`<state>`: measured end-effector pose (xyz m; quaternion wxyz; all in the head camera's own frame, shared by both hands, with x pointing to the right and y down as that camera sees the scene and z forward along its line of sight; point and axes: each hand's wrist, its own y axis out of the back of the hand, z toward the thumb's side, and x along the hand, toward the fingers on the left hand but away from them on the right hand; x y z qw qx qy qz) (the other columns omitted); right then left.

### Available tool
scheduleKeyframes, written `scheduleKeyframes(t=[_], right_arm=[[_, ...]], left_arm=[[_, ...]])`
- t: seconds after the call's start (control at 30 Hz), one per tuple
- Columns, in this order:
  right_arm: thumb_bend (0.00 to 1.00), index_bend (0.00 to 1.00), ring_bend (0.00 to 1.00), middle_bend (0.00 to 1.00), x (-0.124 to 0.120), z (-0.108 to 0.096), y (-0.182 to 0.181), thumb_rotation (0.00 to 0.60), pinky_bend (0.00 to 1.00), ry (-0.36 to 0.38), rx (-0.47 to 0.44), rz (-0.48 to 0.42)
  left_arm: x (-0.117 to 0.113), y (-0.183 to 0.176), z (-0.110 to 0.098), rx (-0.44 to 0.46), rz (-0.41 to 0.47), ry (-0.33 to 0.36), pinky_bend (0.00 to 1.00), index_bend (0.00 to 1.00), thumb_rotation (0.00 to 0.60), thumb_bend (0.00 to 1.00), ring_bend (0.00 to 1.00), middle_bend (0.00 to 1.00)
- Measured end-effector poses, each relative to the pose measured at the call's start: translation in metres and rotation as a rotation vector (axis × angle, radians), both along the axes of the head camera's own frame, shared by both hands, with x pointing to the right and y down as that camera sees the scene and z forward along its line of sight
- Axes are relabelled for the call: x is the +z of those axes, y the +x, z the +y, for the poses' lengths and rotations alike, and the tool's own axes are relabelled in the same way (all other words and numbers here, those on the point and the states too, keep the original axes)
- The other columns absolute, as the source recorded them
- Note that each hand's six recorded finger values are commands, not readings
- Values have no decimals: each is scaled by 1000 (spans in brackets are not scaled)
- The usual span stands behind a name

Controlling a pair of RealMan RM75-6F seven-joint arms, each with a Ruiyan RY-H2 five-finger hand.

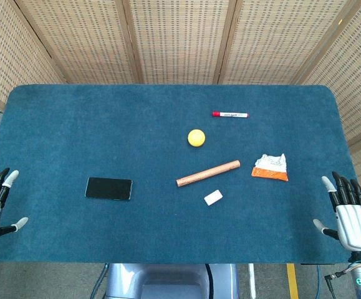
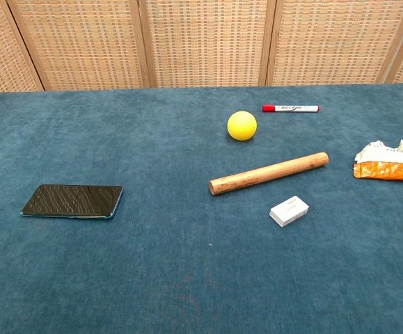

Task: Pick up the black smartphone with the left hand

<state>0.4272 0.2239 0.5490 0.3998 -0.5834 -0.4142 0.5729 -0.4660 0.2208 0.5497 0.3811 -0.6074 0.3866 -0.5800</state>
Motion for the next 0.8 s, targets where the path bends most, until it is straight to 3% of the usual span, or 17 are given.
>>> scheduleKeyframes(t=[0.47,0.57,0.67,0.8], right_arm=[[0,0,0,0,3,1,-2,600,0,-4,-5,-13],[0,0,0,0,5,1,-1,600,0,-12,0,-16],[0,0,0,0,9,1,1,600,0,-25,-3,-8],[0,0,0,0,12,1,3,600,0,-32,1,-10]], left_arm=[[7,7,-2,29,20,-13,0,0,600,2,0,0],[16,12,-4,55,42,-19,0,0,600,99,0,0],[31,22,-7,83,84,-61,0,0,600,231,0,0],[60,41,-13,143,136,-129,0,0,600,335,0,0]])
